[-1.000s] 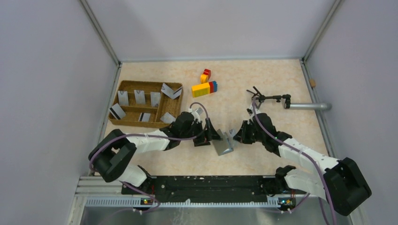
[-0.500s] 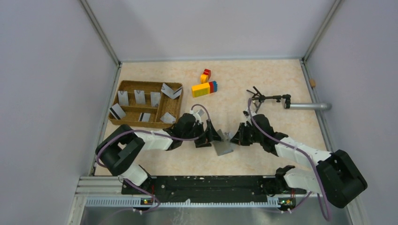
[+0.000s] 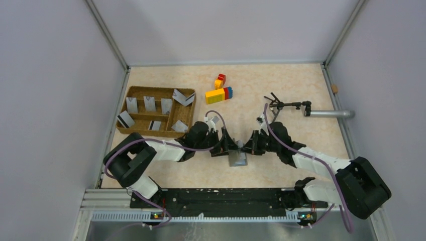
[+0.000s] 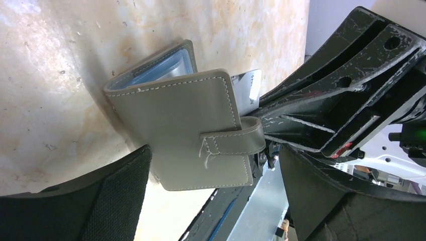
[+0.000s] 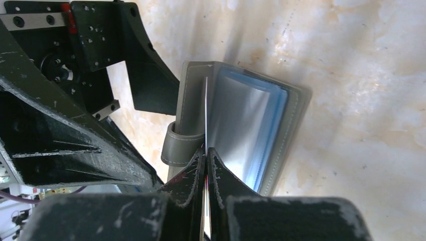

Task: Put the credit cards into the card holder
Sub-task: Insert the credit card into the card holder.

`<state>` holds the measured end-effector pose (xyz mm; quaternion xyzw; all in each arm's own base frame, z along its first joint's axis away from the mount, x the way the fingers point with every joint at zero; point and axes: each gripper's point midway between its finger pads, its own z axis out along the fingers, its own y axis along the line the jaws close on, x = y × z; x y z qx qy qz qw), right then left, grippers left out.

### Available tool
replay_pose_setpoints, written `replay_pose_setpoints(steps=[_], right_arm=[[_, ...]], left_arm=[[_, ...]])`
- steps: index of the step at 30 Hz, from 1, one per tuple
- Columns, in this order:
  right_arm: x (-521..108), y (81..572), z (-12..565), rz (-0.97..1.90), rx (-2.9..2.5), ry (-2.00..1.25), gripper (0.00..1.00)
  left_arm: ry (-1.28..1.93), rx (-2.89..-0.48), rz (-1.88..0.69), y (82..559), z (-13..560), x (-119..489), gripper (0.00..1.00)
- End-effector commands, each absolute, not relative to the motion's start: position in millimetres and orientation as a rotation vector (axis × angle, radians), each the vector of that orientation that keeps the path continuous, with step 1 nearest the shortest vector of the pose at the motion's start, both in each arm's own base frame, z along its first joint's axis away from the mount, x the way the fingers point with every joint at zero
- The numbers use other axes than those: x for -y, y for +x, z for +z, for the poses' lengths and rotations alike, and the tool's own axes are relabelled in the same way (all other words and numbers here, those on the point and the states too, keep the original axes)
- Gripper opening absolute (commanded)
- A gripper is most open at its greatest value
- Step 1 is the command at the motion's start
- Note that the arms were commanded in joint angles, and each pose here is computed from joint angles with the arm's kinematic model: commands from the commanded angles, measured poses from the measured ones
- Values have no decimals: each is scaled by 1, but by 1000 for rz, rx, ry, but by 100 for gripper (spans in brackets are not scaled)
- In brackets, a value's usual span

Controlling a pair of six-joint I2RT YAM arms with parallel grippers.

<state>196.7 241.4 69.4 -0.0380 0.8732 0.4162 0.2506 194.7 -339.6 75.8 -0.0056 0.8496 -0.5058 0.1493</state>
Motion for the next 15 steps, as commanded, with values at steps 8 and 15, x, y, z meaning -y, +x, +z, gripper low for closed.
replay_pose_setpoints(steps=[8, 15], right_arm=[[-241, 207, 90, 1066, -2305, -59, 0], [-233, 209, 96, 1012, -2289, -41, 0]], left_arm=[[104, -2502, -1122, 205, 58, 319, 94], [135, -2517, -952, 211, 63, 304, 94]])
